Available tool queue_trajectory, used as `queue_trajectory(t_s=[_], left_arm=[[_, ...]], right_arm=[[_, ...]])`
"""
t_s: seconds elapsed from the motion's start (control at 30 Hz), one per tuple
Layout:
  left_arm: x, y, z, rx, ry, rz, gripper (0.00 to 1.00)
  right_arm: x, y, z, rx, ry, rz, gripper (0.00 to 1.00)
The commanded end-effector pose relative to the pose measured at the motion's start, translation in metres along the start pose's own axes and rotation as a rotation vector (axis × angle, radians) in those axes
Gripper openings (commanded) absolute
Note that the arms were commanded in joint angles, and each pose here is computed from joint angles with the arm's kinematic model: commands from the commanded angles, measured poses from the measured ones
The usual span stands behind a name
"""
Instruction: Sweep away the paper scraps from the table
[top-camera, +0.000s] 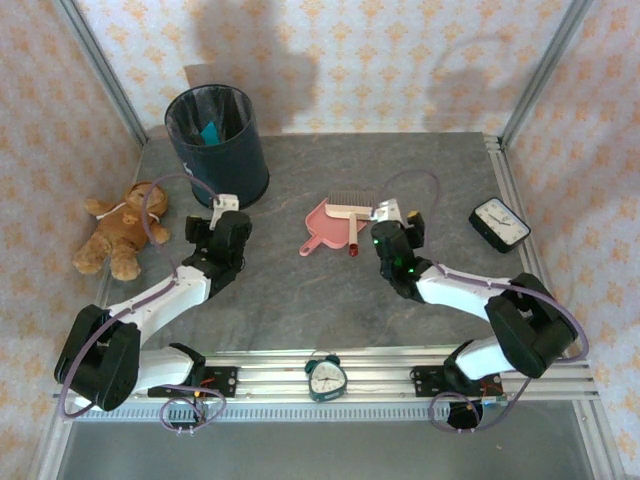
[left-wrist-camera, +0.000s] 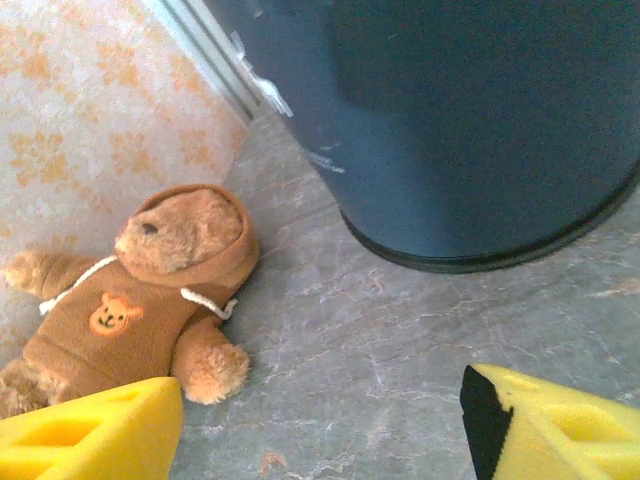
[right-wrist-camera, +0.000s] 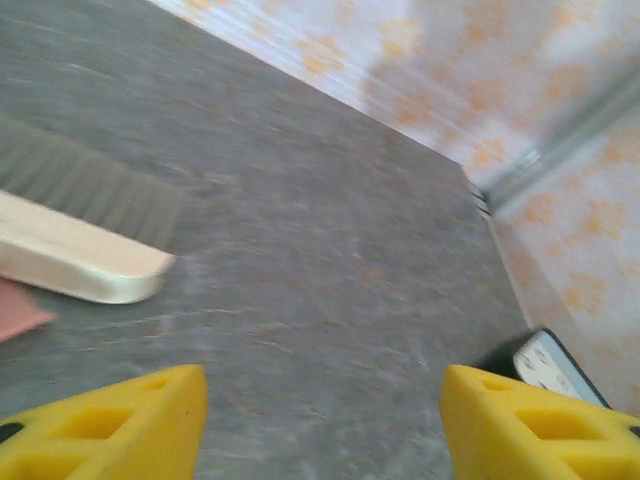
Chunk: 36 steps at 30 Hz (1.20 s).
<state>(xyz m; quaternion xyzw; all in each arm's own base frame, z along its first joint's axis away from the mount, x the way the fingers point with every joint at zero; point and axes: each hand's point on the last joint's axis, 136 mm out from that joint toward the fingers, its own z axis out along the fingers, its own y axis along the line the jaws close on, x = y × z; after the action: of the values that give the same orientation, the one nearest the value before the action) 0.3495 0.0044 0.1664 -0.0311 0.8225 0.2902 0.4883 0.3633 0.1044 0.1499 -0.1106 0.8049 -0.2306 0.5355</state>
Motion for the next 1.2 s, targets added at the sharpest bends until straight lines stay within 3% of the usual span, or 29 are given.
queue_trajectory(t_s=[0.0,0.13,0.5,0.77,1.0,1.03,1.13,1.17], left_arm=[[-0.005,0.005,0.011,0.014,-0.048,-0.085,0.76],[0.008,0.001,0.028,0.101,-0.020,-0.154,0.76],[0.024,-0.009,0.052,0.296,-0.119,-0.346,0.78],[0.034,-0.026,0.063,0.381,-0.123,-0.347,0.78],[0.040,-0.031,0.069,0.384,-0.107,-0.341,0.80],[0.040,-0.029,0.071,0.367,-0.105,-0.348,0.81],[0.040,-0.028,0.072,0.358,-0.095,-0.345,1.00],[0.040,-0.028,0.072,0.358,-0.099,-0.345,1.00]], right_arm=[[0.011,-0.035,0.004,0.105,0.021,0.133,0.63],[0.033,-0.051,0.015,0.089,0.059,0.228,0.64],[0.069,-0.081,0.037,0.038,0.033,0.461,0.66],[0.073,-0.097,0.048,0.009,-0.038,0.574,0.66],[0.088,-0.093,0.060,0.027,-0.020,0.593,0.68],[0.089,-0.092,0.062,0.025,-0.018,0.594,0.68],[0.092,-0.088,0.070,0.019,0.001,0.587,0.70],[0.094,-0.088,0.071,0.019,0.021,0.585,0.72]])
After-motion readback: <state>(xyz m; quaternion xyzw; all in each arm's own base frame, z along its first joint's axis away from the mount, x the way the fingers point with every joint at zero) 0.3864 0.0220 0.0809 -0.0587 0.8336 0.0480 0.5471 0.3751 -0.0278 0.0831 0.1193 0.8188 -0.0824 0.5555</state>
